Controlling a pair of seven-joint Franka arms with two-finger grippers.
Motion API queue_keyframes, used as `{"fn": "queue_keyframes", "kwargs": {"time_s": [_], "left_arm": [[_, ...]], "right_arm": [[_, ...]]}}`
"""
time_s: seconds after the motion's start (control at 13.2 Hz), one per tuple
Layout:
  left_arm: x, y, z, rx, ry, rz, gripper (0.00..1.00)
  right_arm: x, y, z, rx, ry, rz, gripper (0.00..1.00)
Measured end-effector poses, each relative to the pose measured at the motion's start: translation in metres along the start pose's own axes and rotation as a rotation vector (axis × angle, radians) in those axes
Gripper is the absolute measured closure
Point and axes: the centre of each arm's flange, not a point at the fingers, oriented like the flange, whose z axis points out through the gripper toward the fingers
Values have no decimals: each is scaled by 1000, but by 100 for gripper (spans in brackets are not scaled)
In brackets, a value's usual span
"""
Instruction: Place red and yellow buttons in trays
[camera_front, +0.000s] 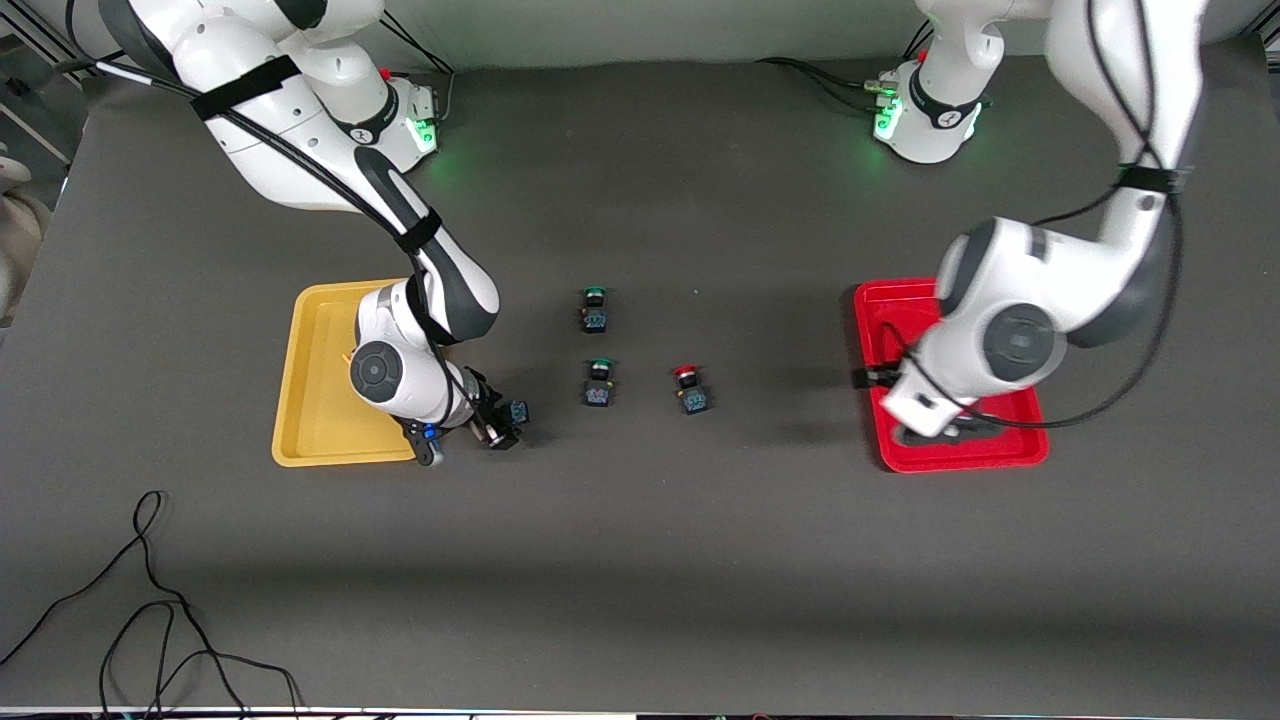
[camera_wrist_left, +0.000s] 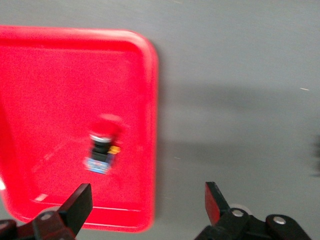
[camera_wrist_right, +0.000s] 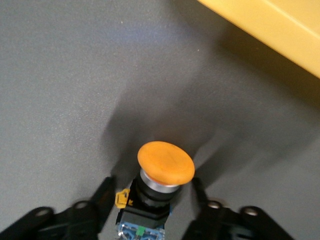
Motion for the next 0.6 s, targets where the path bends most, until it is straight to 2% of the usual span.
{"fn": "queue_keyframes", "kwargs": {"time_s": [0.08, 0.15, 0.38, 0.45, 0.6], "left_arm": [[-8, 26, -4, -25, 7, 2, 0], [-13, 47, -9, -53, 12, 9, 0], [-11, 106, -15, -113, 47, 60, 0], [-11, 125, -9, -130, 60, 55, 0], [-20, 168, 14, -151, 90, 32, 0]], "right_arm": [[0, -1, -2, 3, 1, -1, 51], [0, -2, -6, 8, 1, -1, 56], [1, -5, -63, -18, -7, -36, 57], [10, 1, -97, -40, -13, -77, 57], [53, 26, -163, -53, -11, -155, 57]]}}
